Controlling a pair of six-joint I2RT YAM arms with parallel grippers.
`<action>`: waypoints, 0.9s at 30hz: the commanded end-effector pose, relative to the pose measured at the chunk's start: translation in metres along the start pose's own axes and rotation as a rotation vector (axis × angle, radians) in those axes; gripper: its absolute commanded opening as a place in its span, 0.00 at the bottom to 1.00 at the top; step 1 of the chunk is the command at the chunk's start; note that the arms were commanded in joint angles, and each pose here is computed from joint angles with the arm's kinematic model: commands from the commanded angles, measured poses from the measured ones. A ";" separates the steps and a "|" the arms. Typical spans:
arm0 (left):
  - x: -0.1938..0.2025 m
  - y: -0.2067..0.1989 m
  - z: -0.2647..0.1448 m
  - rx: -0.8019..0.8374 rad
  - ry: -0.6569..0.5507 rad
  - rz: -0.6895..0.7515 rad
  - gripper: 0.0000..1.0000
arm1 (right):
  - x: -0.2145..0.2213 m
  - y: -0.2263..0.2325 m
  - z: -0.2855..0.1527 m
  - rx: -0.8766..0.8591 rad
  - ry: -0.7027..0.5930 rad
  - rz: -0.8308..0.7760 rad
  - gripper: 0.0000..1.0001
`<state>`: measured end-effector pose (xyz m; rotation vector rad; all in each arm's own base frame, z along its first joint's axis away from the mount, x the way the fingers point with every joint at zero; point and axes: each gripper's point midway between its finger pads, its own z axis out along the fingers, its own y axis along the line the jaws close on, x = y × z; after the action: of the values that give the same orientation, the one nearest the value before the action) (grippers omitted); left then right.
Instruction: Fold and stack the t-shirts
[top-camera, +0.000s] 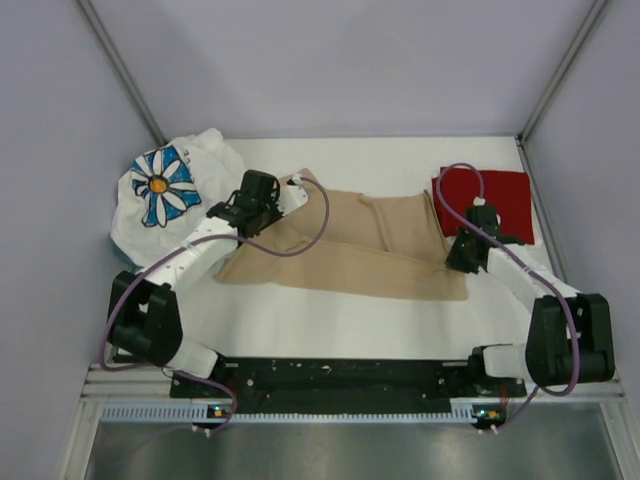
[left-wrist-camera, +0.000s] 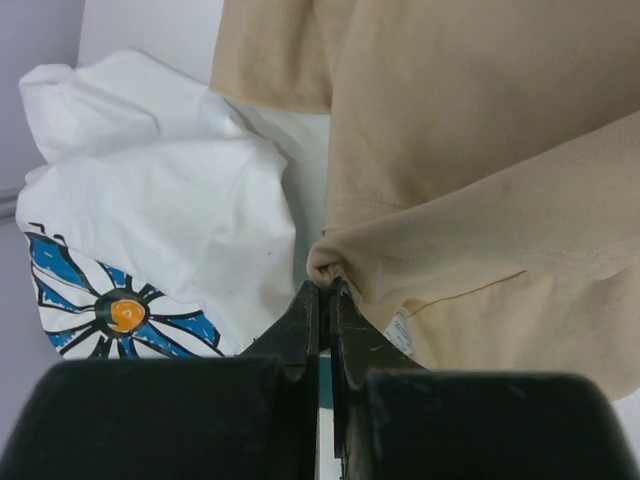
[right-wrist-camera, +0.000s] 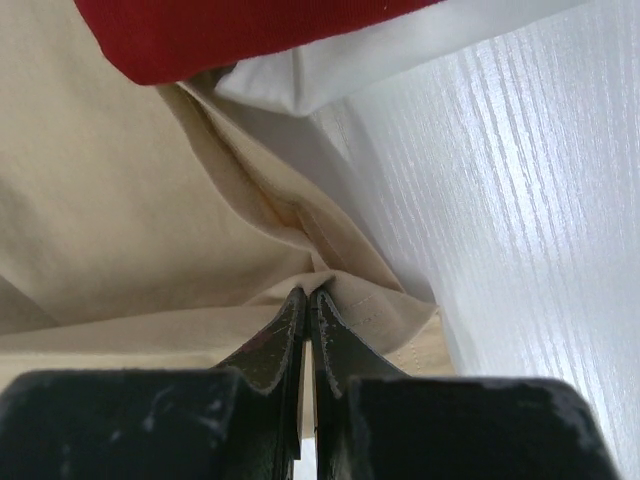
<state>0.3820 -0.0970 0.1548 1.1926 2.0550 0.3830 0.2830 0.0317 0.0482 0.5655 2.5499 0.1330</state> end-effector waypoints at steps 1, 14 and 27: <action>0.000 0.010 0.015 -0.047 0.024 -0.011 0.00 | -0.029 0.011 0.000 -0.030 -0.075 -0.008 0.01; -0.004 0.089 0.018 -0.218 0.098 -0.178 0.43 | -0.083 -0.001 -0.014 0.120 -0.215 -0.032 0.57; 0.061 -0.057 -0.033 0.297 -0.038 0.205 0.66 | 0.009 -0.035 -0.044 0.048 -0.163 0.388 0.76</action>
<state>0.3606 -0.0693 0.1765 1.2321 2.0230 0.3116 0.2653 -0.0065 0.0911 0.8512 2.2768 0.0621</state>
